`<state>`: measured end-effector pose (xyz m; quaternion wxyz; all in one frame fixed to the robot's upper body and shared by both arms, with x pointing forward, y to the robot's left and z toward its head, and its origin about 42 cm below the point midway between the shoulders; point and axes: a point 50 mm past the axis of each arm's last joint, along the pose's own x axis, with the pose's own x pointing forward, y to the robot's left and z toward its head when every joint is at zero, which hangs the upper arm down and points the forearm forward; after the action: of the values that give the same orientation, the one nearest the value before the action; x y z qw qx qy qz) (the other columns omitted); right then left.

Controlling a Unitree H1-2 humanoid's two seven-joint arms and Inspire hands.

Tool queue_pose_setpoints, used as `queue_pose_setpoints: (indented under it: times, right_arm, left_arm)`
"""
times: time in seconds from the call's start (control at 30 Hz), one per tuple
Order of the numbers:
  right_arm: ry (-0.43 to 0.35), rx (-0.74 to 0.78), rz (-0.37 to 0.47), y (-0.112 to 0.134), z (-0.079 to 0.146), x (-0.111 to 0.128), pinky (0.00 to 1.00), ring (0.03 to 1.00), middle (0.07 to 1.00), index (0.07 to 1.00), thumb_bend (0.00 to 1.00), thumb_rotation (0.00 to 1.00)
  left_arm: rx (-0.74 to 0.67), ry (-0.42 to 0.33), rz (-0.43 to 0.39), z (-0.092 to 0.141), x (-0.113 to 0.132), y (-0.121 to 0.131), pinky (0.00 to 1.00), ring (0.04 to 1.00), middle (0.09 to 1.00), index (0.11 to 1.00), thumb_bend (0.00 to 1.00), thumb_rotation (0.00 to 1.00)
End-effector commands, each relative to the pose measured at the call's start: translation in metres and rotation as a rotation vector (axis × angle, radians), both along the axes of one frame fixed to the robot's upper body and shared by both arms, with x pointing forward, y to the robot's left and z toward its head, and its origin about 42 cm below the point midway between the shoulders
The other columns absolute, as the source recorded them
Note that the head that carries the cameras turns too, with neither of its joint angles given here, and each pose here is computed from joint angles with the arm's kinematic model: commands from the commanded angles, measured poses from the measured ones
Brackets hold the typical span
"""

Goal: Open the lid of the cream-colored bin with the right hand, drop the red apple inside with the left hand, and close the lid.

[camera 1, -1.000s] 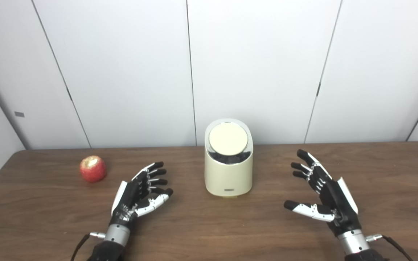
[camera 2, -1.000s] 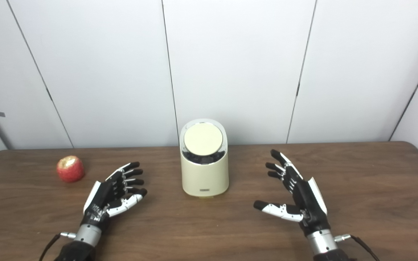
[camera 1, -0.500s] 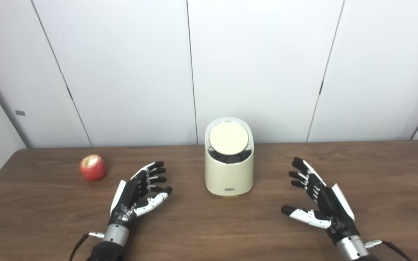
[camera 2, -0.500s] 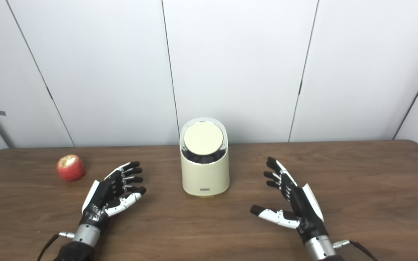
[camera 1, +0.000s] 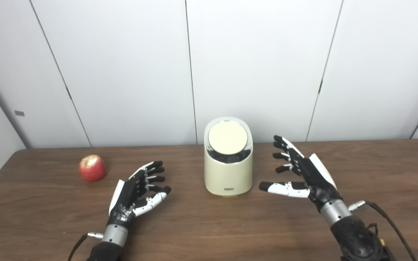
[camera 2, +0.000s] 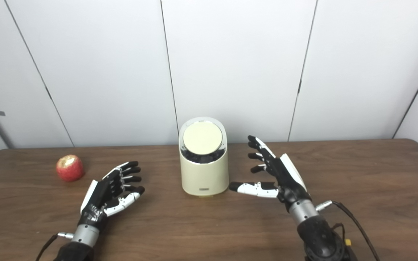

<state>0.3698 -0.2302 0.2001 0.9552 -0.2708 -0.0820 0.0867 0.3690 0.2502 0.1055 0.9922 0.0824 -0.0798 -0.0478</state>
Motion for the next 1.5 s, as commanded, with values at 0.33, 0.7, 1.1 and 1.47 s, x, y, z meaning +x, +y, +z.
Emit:
queue_pose_setpoints:
  times: [0.33, 0.7, 1.1, 1.47]
  right_arm:
    - [-0.146, -0.105, 0.04, 0.015, 0.069, 0.045, 0.76, 0.873, 0.927, 0.941, 0.8, 0.42]
    - [-0.145, -0.199, 0.055, 0.024, 0.108, 0.056, 0.76, 0.889, 0.943, 0.961, 0.78, 0.43]
    - [-0.146, -0.299, 0.06, 0.036, 0.135, 0.069, 0.71, 0.874, 0.943, 0.944, 0.74, 0.44]
    - [-0.162, -0.331, 0.081, 0.054, 0.146, 0.082, 0.7, 0.88, 0.949, 0.941, 0.73, 0.45]
  left_arm:
    - [-0.027, 0.157, 0.013, -0.06, -0.037, -0.004, 0.59, 0.717, 0.794, 0.831, 0.54, 0.04]
    - [-0.028, 0.166, 0.008, -0.059, -0.037, -0.006, 0.59, 0.722, 0.796, 0.836, 0.53, 0.05]
    - [-0.048, 0.162, 0.002, -0.062, -0.035, -0.008, 0.59, 0.722, 0.796, 0.834, 0.53, 0.05]
    - [-0.052, 0.165, 0.004, -0.062, -0.035, -0.009, 0.61, 0.734, 0.801, 0.838, 0.53, 0.03]
